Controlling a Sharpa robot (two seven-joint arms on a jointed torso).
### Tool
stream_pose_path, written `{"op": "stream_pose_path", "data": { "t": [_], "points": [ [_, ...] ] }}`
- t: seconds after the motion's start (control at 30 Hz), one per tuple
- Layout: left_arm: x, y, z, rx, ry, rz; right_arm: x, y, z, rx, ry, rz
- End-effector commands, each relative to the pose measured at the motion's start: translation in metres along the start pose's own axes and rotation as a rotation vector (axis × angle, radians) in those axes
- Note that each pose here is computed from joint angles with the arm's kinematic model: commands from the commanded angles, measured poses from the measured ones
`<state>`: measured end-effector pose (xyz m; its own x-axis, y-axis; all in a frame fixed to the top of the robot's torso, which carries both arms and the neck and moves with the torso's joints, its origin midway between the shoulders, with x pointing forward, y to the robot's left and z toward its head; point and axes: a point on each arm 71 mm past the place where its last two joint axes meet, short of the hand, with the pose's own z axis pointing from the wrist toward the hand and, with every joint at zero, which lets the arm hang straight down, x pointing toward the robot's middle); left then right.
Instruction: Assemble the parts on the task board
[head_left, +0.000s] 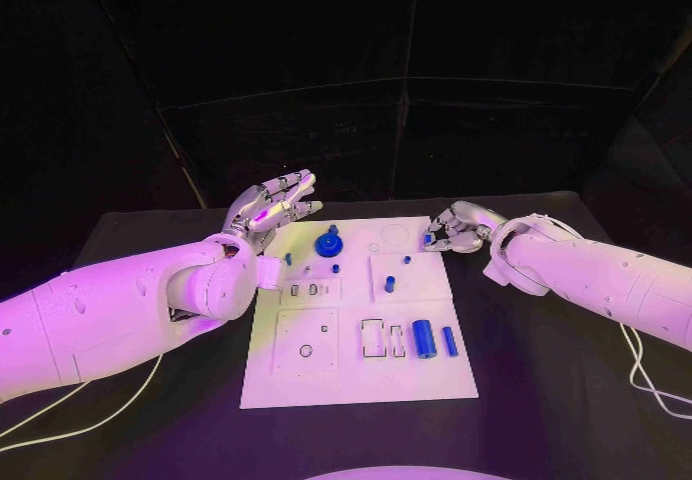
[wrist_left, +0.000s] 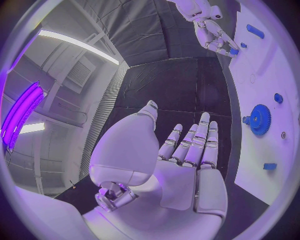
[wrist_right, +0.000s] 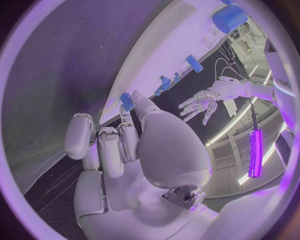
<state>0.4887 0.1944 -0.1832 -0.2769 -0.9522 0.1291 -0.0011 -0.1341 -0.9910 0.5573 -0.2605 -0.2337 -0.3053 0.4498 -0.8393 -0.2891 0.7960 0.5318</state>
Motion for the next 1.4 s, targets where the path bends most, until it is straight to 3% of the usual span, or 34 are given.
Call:
{"op": "stream_pose_path", "data": {
  "t": [0.03,0.4,0.67,0.93,1.1,1.4],
  "points": [
    [0.0012,-0.0016,0.0002,0.009,0.015,0.001,-0.003,0.002,0.0,-0.006,-0.04,-0.017],
    [-0.001,-0.002,-0.0008,0.007,0.011,0.002,-0.007,0.017,-0.011,-0.01,-0.135,-0.014],
    [-0.0023,-0.0023,-0.0012,0.007,0.009,0.003,-0.002,0.069,-0.016,-0.059,-0.16,0.003],
    [-0.005,-0.0028,-0.0005,0.011,0.003,0.006,0.021,0.124,-0.007,-0.106,-0.132,0.021],
    [-0.0055,-0.0033,-0.0001,0.012,0.003,0.006,0.039,0.154,-0.001,-0.136,-0.08,0.013],
    [-0.0075,-0.0052,-0.0004,0.016,-0.002,0.009,0.073,0.188,0.003,-0.174,0.008,-0.026]
  ]
}}
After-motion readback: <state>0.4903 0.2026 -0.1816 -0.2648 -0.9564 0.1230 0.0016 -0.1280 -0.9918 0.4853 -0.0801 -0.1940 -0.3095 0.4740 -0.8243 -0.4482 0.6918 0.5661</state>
